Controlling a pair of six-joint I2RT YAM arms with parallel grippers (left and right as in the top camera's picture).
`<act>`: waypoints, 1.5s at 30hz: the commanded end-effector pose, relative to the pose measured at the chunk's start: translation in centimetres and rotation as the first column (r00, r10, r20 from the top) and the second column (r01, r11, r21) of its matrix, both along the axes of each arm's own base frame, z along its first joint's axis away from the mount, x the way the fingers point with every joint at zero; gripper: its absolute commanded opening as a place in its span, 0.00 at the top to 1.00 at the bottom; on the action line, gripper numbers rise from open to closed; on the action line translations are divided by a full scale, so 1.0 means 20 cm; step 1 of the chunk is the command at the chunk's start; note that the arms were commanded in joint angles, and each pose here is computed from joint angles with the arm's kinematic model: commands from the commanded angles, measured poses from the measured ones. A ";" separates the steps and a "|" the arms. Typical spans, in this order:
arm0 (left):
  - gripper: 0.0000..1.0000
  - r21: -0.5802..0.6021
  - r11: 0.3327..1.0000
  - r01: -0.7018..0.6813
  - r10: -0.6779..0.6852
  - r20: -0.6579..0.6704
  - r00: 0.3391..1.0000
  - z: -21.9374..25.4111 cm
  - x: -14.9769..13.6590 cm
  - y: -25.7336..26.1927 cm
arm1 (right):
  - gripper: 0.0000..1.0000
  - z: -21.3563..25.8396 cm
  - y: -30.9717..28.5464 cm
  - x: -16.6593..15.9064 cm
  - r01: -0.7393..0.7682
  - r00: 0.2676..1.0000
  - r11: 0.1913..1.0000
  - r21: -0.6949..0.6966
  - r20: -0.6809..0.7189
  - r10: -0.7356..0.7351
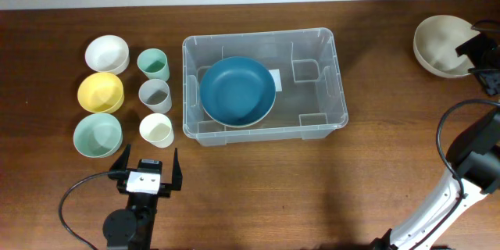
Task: Pack container
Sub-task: 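Move the right gripper to the remaining cream bowl at right, then grasp the cream bowl rim and lift it with the right gripper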
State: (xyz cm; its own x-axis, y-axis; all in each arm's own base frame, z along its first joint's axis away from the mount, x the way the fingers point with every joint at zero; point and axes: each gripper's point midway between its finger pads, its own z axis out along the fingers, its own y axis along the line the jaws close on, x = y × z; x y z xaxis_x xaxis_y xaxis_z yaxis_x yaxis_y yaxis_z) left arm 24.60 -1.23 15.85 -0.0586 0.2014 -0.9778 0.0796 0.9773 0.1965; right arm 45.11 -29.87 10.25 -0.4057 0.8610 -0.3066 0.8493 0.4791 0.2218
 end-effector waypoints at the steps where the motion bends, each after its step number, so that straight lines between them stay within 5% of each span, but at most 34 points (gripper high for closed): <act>1: 0.00 0.013 1.000 -0.007 0.007 0.000 1.000 0.00 0.00 0.01 | 0.01 -0.09 -0.01 0.01 0.054 0.999 0.998 0.033 -0.003 -0.054; 19: 0.00 0.013 1.000 -0.007 0.007 -0.001 1.000 -0.01 0.00 0.01 | 0.01 -0.35 -0.05 -0.07 0.191 0.978 0.977 0.090 -0.106 -0.182; 27: 0.00 0.013 1.000 -0.007 0.007 -0.001 1.000 -0.01 0.00 0.01 | 0.01 -0.36 -0.14 -0.22 0.233 0.945 0.971 -0.044 -0.226 -0.237; 38: 0.00 0.013 1.000 -0.007 0.007 -0.001 1.000 -0.01 0.00 0.01 | 0.01 -0.38 -0.18 -0.42 0.312 0.898 0.950 -0.015 -0.323 -0.300; 45: 0.00 0.013 1.000 -0.007 0.007 0.000 1.000 0.00 0.00 0.01 | 0.01 -0.39 -0.16 -0.35 0.214 0.948 0.974 0.074 -0.255 -0.189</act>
